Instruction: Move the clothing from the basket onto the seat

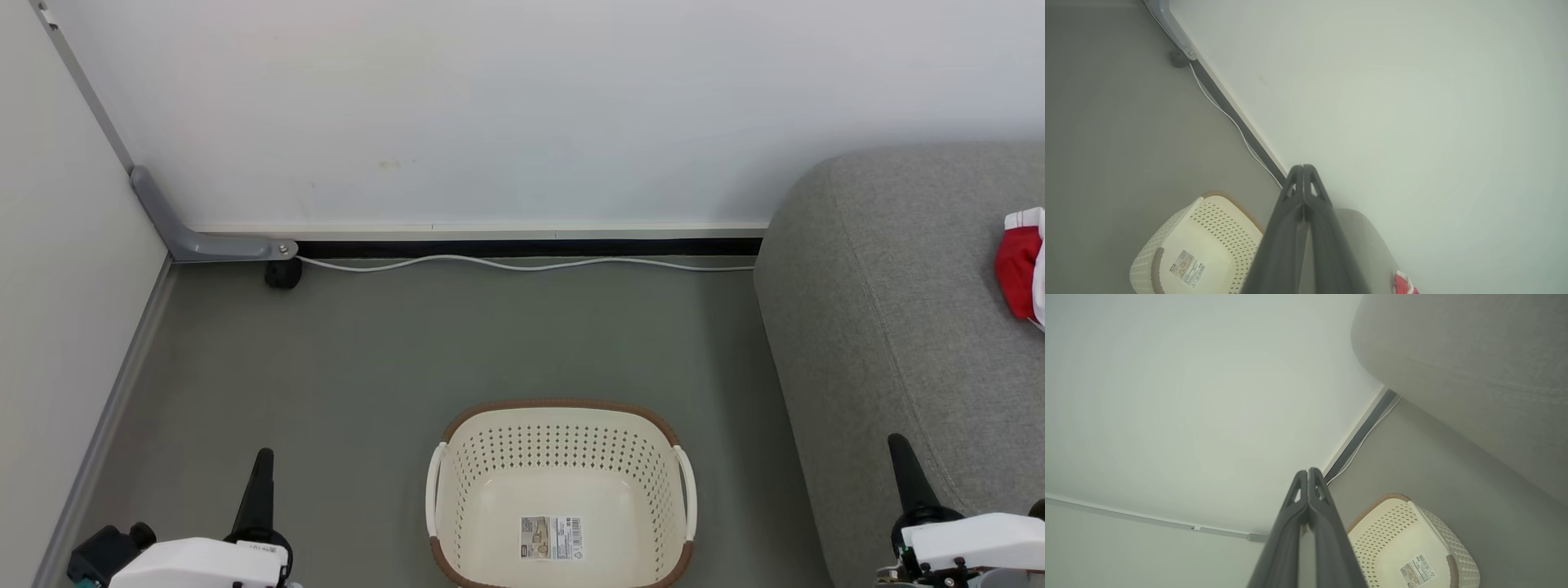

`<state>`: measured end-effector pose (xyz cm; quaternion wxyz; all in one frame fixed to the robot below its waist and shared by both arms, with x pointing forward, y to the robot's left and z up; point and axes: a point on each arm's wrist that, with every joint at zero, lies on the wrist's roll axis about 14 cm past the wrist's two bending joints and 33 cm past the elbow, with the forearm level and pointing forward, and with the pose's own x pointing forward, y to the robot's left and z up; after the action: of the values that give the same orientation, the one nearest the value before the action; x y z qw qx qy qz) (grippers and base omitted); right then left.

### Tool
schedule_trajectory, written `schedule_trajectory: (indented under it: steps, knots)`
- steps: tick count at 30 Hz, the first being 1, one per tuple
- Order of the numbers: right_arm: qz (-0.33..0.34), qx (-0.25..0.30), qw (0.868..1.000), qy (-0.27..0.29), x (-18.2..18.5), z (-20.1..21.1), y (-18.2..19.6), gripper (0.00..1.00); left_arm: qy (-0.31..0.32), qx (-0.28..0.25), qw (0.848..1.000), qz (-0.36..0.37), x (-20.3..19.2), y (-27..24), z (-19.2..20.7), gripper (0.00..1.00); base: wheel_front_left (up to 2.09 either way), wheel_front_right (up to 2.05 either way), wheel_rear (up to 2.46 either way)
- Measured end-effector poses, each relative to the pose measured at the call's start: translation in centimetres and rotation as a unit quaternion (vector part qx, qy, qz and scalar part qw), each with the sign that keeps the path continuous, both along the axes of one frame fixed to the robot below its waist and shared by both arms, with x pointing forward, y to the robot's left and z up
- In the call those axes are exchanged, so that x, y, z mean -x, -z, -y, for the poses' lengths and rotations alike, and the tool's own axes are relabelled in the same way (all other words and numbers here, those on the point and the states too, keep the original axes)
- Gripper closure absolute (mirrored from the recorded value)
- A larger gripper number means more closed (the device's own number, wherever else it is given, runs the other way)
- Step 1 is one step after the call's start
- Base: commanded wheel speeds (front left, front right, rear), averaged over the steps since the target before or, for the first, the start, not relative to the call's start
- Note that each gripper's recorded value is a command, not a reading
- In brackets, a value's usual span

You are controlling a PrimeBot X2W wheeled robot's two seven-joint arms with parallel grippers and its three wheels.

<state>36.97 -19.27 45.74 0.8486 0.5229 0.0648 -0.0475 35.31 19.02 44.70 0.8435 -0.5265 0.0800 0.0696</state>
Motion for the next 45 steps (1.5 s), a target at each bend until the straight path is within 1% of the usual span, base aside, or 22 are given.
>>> schedule_trajectory:
  steps: [10,18,30,38,41,45]
  knots:
    - [0.007,-0.056,0.998,0.012,-0.2,0.4,-0.5,1.0,-0.005,0.057,0.998,0.008,-0.3,-0.4,0.0,1.0,0.0,0.0,0.0]
    - [0.013,-0.106,0.994,0.019,-0.2,0.5,-0.8,1.0,-0.004,0.105,0.994,0.021,-0.9,-1.1,0.2,1.0,0.0,0.0,0.0]
    - [0.023,-0.173,0.984,0.033,-0.2,1.1,-1.2,1.0,-0.006,0.173,0.984,0.037,-1.5,-1.9,0.3,1.0,0.0,0.0,0.0]
    - [0.037,-0.218,0.975,0.035,-0.5,1.2,-2.0,1.0,-0.007,0.216,0.975,0.049,-1.9,-2.5,0.4,1.0,0.0,0.0,0.0]
    - [0.04,-0.23,0.972,0.035,-0.5,1.2,-2.1,1.0,-0.008,0.229,0.972,0.053,-1.9,-2.7,0.4,1.0,0.0,0.0,0.0]
    - [0.04,-0.231,0.972,0.035,-0.5,1.2,-2.1,1.0,-0.008,0.231,0.971,0.054,-2.0,-2.7,0.3,1.0,0.0,0.0,0.0]
